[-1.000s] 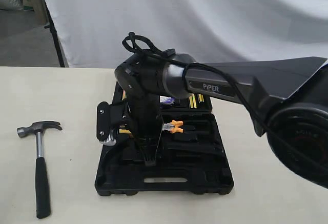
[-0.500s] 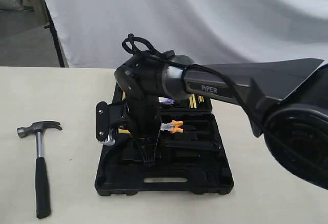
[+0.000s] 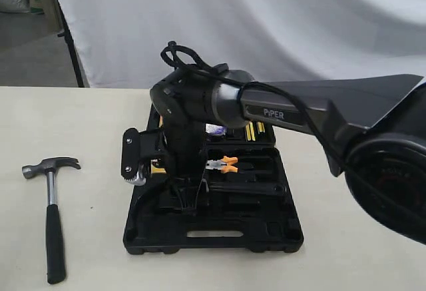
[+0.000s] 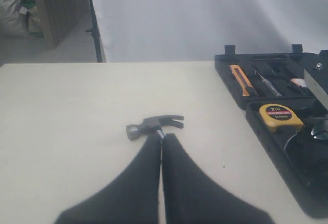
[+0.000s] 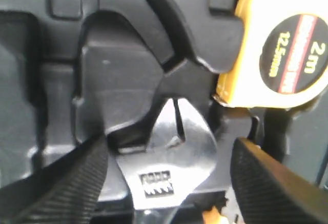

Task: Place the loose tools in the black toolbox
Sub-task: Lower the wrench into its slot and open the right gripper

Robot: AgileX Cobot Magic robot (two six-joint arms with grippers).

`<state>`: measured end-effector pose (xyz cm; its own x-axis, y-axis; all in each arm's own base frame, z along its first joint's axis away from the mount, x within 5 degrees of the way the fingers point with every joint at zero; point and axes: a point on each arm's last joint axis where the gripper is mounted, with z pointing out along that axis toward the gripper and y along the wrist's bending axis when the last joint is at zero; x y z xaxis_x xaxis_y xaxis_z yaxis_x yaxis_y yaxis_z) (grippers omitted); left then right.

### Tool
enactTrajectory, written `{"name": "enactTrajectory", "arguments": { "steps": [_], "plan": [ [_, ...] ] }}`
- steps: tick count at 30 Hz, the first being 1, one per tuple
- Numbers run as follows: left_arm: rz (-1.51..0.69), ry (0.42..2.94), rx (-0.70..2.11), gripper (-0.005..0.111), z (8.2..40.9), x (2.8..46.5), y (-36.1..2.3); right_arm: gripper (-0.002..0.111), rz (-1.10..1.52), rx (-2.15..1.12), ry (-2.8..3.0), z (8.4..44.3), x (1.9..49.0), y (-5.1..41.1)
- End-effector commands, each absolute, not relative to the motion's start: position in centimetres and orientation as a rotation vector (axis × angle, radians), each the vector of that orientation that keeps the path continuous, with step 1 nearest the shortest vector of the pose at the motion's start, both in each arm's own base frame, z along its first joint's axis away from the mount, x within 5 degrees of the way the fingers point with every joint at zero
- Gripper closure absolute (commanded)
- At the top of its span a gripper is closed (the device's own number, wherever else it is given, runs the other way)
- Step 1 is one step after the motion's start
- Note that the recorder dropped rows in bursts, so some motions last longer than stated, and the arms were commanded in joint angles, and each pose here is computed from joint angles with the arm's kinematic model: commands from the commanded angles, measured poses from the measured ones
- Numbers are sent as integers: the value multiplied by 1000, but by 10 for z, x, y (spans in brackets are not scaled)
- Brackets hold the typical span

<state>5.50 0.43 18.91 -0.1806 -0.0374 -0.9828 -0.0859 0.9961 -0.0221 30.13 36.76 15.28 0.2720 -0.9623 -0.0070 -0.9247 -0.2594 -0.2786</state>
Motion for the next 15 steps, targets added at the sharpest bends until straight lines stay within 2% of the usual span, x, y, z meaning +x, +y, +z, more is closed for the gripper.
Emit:
{"name": "enactTrajectory", "arguments": {
  "steps": [1, 3, 5, 8, 14, 15],
  "plan": [
    [32, 1750, -92, 106, 189, 55, 4, 37, -191, -2186, 1797, 170, 302, 369],
    [32, 1750, -92, 106, 189, 55, 4, 30, -191, -2175, 1778, 179, 302, 368],
    [32, 1750, -92, 106, 189, 55, 4, 32, -211, -2178, 1769, 194, 300, 364],
    [32, 1750, -92, 106, 189, 55, 4, 51, -198, -2105, 1824, 223, 299, 352],
    [32, 1750, -92, 106, 189, 55, 4, 107, -226, -1999, 2063, 240, 315, 314],
    [32, 1750, -92, 106, 189, 55, 4, 108, -235, -1998, 2106, 239, 319, 307]
  ]
}}
